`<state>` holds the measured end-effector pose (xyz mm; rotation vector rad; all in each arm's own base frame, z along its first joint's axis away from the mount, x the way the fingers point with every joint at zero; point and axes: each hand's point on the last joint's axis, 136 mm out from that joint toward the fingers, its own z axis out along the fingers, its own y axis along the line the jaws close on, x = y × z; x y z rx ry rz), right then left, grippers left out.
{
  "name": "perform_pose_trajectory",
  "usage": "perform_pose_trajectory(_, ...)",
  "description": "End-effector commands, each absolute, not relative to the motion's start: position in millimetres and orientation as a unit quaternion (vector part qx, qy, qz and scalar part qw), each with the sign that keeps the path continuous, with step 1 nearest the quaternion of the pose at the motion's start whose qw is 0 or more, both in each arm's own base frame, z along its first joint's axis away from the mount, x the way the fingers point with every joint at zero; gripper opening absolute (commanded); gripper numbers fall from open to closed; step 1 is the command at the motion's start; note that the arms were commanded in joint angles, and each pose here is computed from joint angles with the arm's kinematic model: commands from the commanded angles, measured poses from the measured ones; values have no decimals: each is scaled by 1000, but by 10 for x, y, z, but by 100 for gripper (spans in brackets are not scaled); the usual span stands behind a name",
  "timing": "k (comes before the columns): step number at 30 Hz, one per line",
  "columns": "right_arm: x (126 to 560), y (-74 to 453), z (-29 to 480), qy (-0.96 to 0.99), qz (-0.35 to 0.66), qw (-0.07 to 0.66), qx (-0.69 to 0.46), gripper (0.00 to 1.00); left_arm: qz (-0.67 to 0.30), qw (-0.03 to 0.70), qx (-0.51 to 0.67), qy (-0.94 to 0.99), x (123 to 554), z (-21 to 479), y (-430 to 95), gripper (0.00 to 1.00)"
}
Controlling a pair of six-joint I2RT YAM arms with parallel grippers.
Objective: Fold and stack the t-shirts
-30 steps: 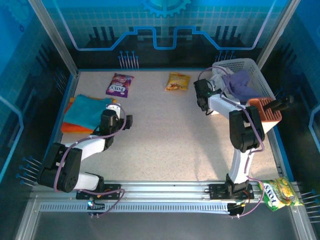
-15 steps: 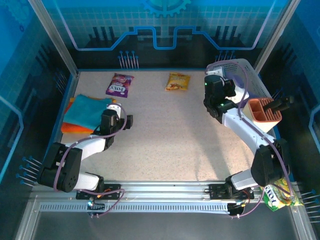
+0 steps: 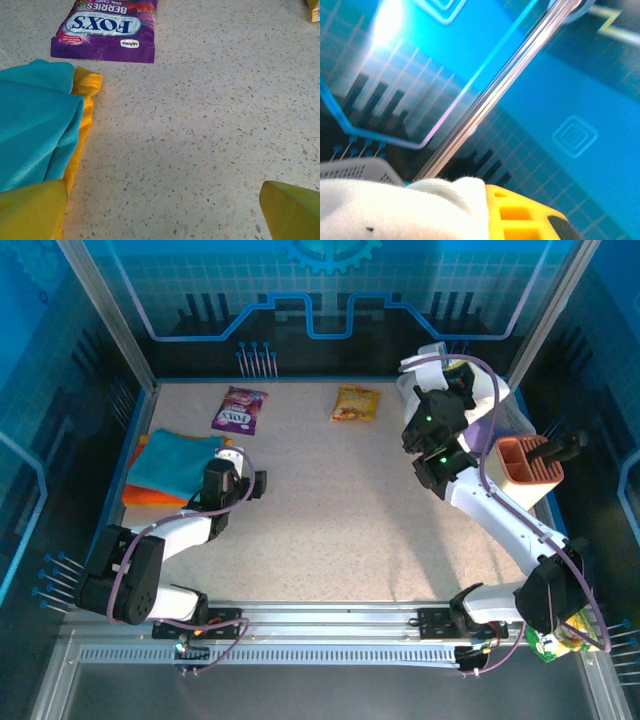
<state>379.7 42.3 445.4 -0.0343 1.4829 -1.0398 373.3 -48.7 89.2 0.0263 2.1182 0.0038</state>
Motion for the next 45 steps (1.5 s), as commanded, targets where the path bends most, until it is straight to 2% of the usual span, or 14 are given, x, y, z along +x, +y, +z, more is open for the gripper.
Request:
perform_pose_trajectory(1,3397,503,5262,557,-440,703,40,0,9,499,15,866,3800,976,-502,99)
perform_pose_trajectory(9,3159,1185,5744,483,-440,756,-18,0,10,498,14,867,3802,971,-497,99)
perform_pose_trajectory(15,3039,2085,5630,483,-363,781,-157,0,14,498,10,867,3810,975,-480,99)
perform_pose_trajectory(21,3200,2413,5017,556,-329,737,-196,0,32,496,-12,868,3662,1273,-381,99)
perform_pose_trajectory(26,3400,2438,4133,655,-281,672,-202,7,-56,519,-75,850,3431,1733,-460,99)
perform_pose_trajectory(30,3419,2217,3342,765,-189,582,-202,14,-96,499,-84,857,3311,1778,-553,99)
perform_pose_trajectory(31,3412,2109,3170,790,-171,559,-187,16,-100,492,-82,861,3287,1765,-568,99)
perform_pose_trajectory(34,3396,1794,2628,855,-137,474,-160,32,-112,471,-79,872,3223,1686,-615,99)
perform_pose_trajectory(37,3402,1477,2116,909,-110,385,-113,58,-133,451,-81,879,3180,1570,-695,99)
perform_pose_trajectory(38,3418,1403,1972,923,-95,360,-95,63,-137,445,-85,881,3171,1528,-711,99)
perform_pose_trajectory(40,3484,1308,1796,937,-76,336,-63,69,-143,433,-86,886,3161,1452,-764,99)
perform_pose_trajectory(43,3687,1268,1591,947,-42,317,-38,86,-149,422,-83,890,3169,1402,-849,99)
perform_pose_trajectory(45,3877,1189,1486,951,-35,307,-12,91,-153,414,-75,894,3166,1382,-919,99)
